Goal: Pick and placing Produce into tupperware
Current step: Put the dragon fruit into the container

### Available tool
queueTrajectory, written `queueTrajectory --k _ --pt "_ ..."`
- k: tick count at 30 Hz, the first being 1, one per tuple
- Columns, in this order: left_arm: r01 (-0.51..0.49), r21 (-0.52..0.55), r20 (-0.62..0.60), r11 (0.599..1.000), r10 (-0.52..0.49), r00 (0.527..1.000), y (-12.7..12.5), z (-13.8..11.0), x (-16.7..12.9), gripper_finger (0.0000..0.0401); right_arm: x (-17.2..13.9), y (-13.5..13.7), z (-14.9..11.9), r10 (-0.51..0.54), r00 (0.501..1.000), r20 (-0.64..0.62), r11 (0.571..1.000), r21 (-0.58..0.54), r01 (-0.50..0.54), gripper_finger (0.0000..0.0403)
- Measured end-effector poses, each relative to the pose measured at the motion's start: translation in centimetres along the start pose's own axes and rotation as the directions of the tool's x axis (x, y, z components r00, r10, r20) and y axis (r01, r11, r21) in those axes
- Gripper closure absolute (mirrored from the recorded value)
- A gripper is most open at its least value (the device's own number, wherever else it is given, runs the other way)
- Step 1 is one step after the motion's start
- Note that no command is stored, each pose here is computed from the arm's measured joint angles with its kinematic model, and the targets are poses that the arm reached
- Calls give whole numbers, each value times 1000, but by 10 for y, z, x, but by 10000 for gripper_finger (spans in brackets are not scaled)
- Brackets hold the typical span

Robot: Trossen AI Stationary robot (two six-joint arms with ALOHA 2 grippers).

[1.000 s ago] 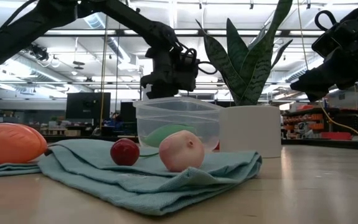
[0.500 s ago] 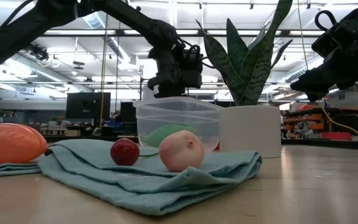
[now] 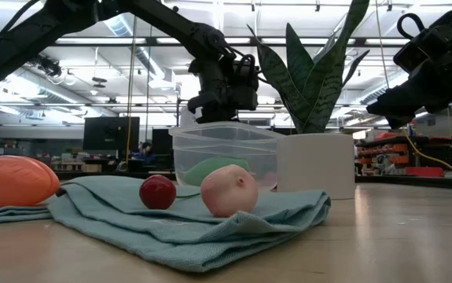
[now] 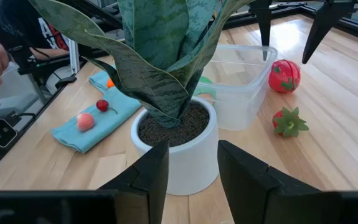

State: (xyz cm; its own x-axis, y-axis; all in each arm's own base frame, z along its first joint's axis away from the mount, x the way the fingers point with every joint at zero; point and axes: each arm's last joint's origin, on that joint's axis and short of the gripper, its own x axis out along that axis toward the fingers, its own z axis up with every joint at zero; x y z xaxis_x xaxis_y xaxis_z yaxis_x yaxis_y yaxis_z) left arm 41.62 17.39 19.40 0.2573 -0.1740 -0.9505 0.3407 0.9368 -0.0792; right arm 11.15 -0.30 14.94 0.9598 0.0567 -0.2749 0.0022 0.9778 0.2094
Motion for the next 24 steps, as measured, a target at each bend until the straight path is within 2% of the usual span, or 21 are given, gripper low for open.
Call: queueTrajectory --k 8,12,24 --pt "2 -52 -52 999 -5 999 -2 -9 10 109 0 0 0 3 1000 0 1000 0 -3 258" --pt "-15 -32 -101 999 11 995 -3 -17 22 98 0 0 0 3 1000 -1 1000 0 -3 258" --pt "-64 -40 -67 997 61 996 1 -15 27 98 0 0 0 4 1000 2 1000 0 -4 258"
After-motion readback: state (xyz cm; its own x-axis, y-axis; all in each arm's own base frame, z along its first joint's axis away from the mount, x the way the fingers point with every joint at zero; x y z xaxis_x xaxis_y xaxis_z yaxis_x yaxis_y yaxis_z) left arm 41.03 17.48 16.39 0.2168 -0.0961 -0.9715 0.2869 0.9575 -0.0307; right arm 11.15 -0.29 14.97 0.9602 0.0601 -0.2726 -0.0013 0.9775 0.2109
